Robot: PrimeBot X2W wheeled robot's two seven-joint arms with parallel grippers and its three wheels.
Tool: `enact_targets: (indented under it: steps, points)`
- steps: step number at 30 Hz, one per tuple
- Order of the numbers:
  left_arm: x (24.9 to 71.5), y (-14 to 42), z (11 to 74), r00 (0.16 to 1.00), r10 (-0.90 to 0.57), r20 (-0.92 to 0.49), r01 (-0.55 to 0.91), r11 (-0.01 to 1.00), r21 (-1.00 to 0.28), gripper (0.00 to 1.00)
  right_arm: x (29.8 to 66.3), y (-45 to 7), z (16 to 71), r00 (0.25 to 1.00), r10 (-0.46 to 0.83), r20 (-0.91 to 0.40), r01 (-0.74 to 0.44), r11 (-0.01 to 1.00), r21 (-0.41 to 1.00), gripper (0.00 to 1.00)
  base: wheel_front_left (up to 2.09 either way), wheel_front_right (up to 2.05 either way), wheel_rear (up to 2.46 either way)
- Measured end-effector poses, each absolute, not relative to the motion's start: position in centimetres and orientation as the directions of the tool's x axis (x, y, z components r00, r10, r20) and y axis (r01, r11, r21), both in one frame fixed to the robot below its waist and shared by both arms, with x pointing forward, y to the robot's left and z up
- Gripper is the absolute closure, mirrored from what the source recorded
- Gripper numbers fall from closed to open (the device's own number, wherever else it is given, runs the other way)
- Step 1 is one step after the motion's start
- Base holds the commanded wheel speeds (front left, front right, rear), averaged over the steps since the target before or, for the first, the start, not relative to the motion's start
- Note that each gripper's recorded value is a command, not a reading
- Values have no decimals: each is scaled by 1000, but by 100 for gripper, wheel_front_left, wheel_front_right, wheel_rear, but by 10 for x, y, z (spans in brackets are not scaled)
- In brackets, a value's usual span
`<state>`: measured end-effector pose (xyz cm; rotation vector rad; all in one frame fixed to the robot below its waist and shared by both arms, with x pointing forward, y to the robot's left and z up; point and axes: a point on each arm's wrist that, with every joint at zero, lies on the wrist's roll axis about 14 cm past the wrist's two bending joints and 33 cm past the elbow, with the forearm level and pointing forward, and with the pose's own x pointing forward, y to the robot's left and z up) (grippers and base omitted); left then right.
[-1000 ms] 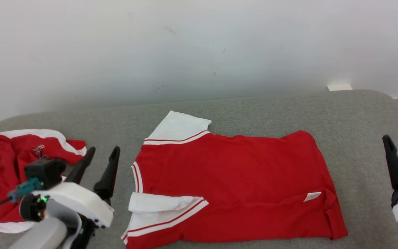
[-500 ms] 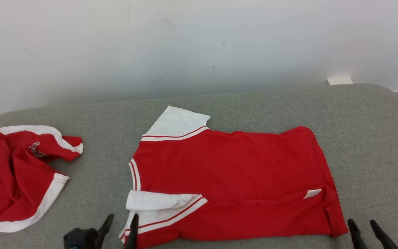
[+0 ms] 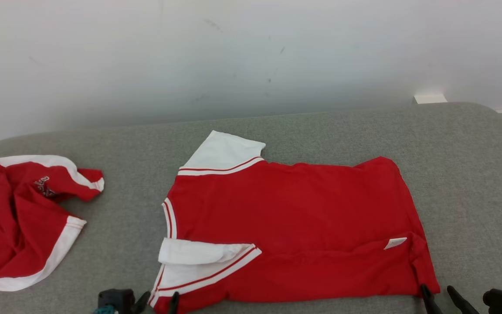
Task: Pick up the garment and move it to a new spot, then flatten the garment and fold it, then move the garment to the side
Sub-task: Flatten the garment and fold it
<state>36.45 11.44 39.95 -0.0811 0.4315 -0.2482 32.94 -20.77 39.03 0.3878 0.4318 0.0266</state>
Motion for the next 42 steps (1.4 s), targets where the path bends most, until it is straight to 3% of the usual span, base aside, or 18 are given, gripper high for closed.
enact_targets:
  steps: [7,8,9,10,12,13,30,42]
  points:
    - [365,118,389,860,-235,-453,194,971,-137,0,333,-197,380,885,138,-445,37,931,362,0,0,0,0]
    - [365,118,389,858,-237,-456,195,971,-138,13,333,-195,378,881,143,-451,33,932,361,0,0,0,0]
    - [364,118,388,856,-239,-459,196,971,-140,42,333,-194,377,879,146,-453,32,931,363,29,0,0,0]
    - [364,118,388,855,-238,-461,195,971,-139,57,334,-193,377,878,148,-455,31,931,364,53,0,0,0]
    - [364,118,388,855,-237,-462,193,971,-141,90,335,-193,377,880,147,-452,32,931,364,90,0,0,0]
    - [364,118,388,854,-239,-463,193,971,-144,100,337,-194,378,884,145,-445,30,932,362,100,0,0,0]
    - [361,124,414,874,-244,-420,207,969,-132,100,352,-210,420,937,145,-318,-20,930,366,100,0,0,0]
    - [321,134,427,852,-220,-476,183,975,-124,100,299,-219,401,856,212,-472,2,911,412,100,0,0,0]
